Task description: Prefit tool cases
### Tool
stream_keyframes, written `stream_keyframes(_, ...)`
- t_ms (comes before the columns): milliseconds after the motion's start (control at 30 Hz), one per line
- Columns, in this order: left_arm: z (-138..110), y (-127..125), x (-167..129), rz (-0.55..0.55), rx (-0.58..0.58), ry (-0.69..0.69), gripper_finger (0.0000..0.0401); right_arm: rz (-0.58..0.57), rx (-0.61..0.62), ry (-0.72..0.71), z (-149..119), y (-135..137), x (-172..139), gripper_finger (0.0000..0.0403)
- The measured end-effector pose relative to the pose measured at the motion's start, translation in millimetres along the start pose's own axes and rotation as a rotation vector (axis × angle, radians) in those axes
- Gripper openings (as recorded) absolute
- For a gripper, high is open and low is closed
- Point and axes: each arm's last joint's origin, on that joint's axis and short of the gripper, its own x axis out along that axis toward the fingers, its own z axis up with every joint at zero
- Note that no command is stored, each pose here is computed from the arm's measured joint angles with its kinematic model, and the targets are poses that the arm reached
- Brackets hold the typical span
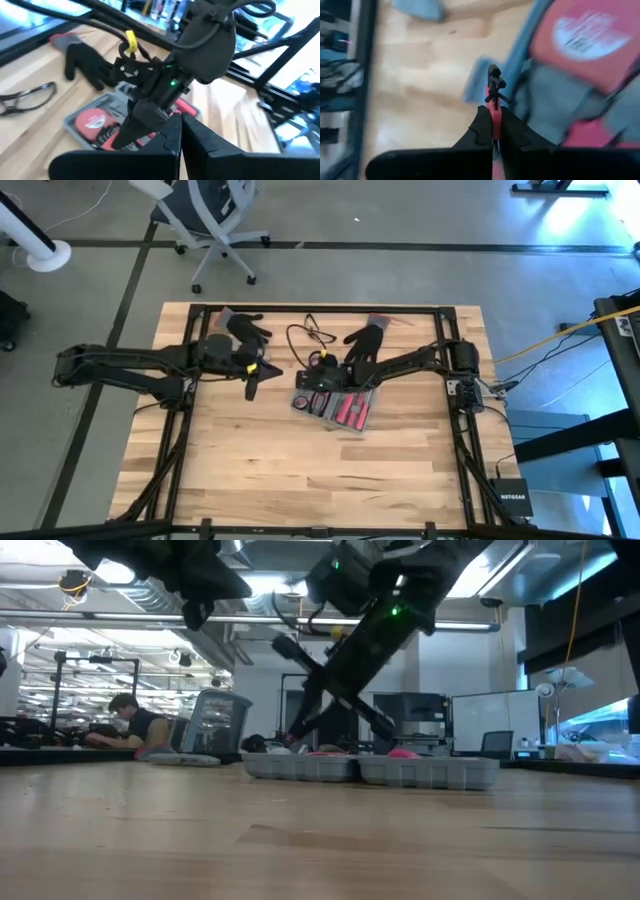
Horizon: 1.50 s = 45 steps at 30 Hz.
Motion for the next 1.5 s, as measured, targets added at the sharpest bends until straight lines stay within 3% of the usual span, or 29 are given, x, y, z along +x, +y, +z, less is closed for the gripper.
stream_keyframes(133,0,5,0,0.04,-0.024,0.009,0.0,-0.007,-0.02,-0.029,6,-1,1,0.0002)
stream_keyframes(300,-2,14,-1,0.089,-0.016,0.042,0.0,0.019,-0.006,0.036,7,-3,5,0.0002)
stream_keyframes(500,2,27,-3,0.13,0.023,0.023,0.0,-0.025,0.167,0.046,-12,-16,5,0.0002)
stream_keyframes(667,3,38,-5,0.022,-0.02,0.058,0.0,0.13,0.389,-0.06,-28,-16,5,0.0001)
stream_keyframes(800,1,49,-7,-0.025,0.015,0.075,0.0,0.146,0.517,-0.127,-38,-18,7,0.0001)
stream_keyframes(1000,3,59,-11,-0.035,0.023,0.069,0.0,0.128,0.508,-0.12,-34,-16,9,0.0001)
stream_keyframes(1233,5,65,-13,-0.012,0.016,0.058,0.0,-0.023,0.439,-0.095,-11,-15,14,0.0001)
stream_keyframes(1500,5,65,-13,-0.01,0.007,0.059,0.0,-0.035,0.466,-0.025,4,-15,18,0.0005)
